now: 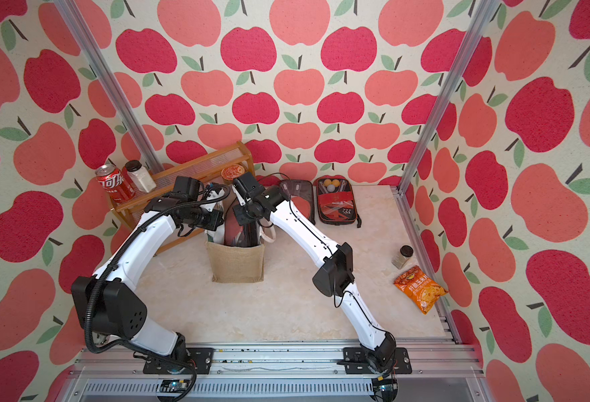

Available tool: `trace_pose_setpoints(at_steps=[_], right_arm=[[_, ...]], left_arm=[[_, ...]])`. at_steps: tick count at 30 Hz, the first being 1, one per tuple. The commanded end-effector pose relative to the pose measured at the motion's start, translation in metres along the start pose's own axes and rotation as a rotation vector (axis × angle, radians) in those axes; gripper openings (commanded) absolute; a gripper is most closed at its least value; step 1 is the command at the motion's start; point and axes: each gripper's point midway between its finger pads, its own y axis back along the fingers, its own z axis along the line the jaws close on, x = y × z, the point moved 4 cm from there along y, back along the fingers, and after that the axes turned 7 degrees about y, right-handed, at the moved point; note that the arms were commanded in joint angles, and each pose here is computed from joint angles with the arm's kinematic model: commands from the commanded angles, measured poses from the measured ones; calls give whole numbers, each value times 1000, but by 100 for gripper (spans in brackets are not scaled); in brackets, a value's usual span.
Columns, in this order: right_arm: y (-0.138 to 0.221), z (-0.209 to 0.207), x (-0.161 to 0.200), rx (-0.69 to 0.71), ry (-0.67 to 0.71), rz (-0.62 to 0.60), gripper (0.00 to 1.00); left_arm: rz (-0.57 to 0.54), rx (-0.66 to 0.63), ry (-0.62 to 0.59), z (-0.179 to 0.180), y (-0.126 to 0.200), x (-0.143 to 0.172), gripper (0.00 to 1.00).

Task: Remove the ping pong set from the canvas bag
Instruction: Pick up the ping pong set from the canvas bag, then place the ping pong set at the center of the board.

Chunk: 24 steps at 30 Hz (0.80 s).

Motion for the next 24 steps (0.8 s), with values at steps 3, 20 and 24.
trace_pose_setpoints(at_steps=[3,20,24], right_arm=[[62,-6,-35,38,34,-156,0],[146,-20,-77,108,79,-392,0],[167,-28,-84,142,74,-440,0]], left_arm=[[-17,-14,-5,3,5,1,0],[-15,-47,-9,10,2,4,0],[-13,-49,-6,11,1,4,0]])
